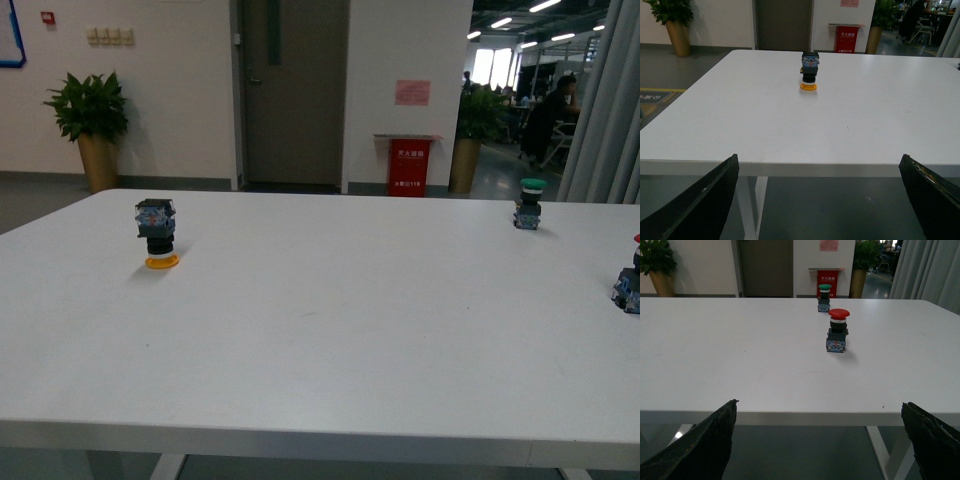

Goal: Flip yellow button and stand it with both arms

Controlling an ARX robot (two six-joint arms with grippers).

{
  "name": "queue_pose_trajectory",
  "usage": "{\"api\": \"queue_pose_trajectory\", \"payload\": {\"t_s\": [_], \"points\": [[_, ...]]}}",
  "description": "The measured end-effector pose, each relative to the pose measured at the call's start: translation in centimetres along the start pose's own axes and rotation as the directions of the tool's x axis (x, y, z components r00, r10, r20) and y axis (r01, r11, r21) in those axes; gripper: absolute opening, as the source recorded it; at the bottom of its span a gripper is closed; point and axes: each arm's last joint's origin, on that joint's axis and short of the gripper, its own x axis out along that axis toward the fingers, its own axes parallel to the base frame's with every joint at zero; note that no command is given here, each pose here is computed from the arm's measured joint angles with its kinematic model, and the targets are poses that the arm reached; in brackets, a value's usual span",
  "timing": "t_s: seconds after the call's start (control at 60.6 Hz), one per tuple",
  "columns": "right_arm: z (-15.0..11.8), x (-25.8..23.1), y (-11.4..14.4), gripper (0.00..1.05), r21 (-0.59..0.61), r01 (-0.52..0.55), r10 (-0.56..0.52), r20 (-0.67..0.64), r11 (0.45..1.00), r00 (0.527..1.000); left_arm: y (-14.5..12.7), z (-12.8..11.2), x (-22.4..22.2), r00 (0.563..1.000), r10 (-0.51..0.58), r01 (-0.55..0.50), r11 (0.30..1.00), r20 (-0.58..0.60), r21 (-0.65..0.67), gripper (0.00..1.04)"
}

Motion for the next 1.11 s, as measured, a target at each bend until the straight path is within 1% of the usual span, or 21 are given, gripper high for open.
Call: {"api": "queue_pose_trajectory", "payload": {"t_s": [0.875,0.908,0.924,0.941,0.957,1.007,1.056,1.106], "points": [[0.0,0.0,0.0,0.98,0.000,0.000,0.000,0.000,1.000,1.000,0.0,0.0,0.0,1.000,0.002,-0.002,1.000,-0.003,-0.001,0.99],[0.0,0.0,0.0,0.98,0.000,0.000,0.000,0.000,1.000,1.000,0.0,-0.1,0.1,0.997,0.021,-0.023,0.999,-0.076,-0.026,0.99],[0.0,0.0,0.0,0.98,0.000,0.000,0.000,0.000,1.000,1.000,0.1,-0.1,0.1,0.988,0.033,-0.042,0.998,-0.152,-0.054,0.99],[0.0,0.0,0.0,0.98,0.000,0.000,0.000,0.000,1.000,1.000,0.1,-0.1,0.1,0.981,0.036,-0.048,0.997,-0.192,-0.058,0.99],[0.0,0.0,0.0,0.98,0.000,0.000,0.000,0.000,1.000,1.000,0.1,0.1,0.1,0.964,0.043,-0.065,0.995,-0.262,-0.076,0.99],[0.0,0.0,0.0,0.98,0.000,-0.001,0.001,0.000,1.000,1.000,0.1,0.5,0.5,0.929,0.064,-0.101,0.992,-0.363,-0.082,0.99],[0.0,0.0,0.0,0.98,0.000,0.000,0.000,0.000,1.000,1.000,0.2,1.2,1.3,0.918,0.090,-0.126,0.990,-0.385,-0.069,0.99],[0.0,0.0,0.0,0.98,0.000,0.000,0.000,0.000,1.000,1.000,0.3,2.6,2.7,0.930,0.090,-0.121,0.991,-0.356,-0.064,0.99]]}}
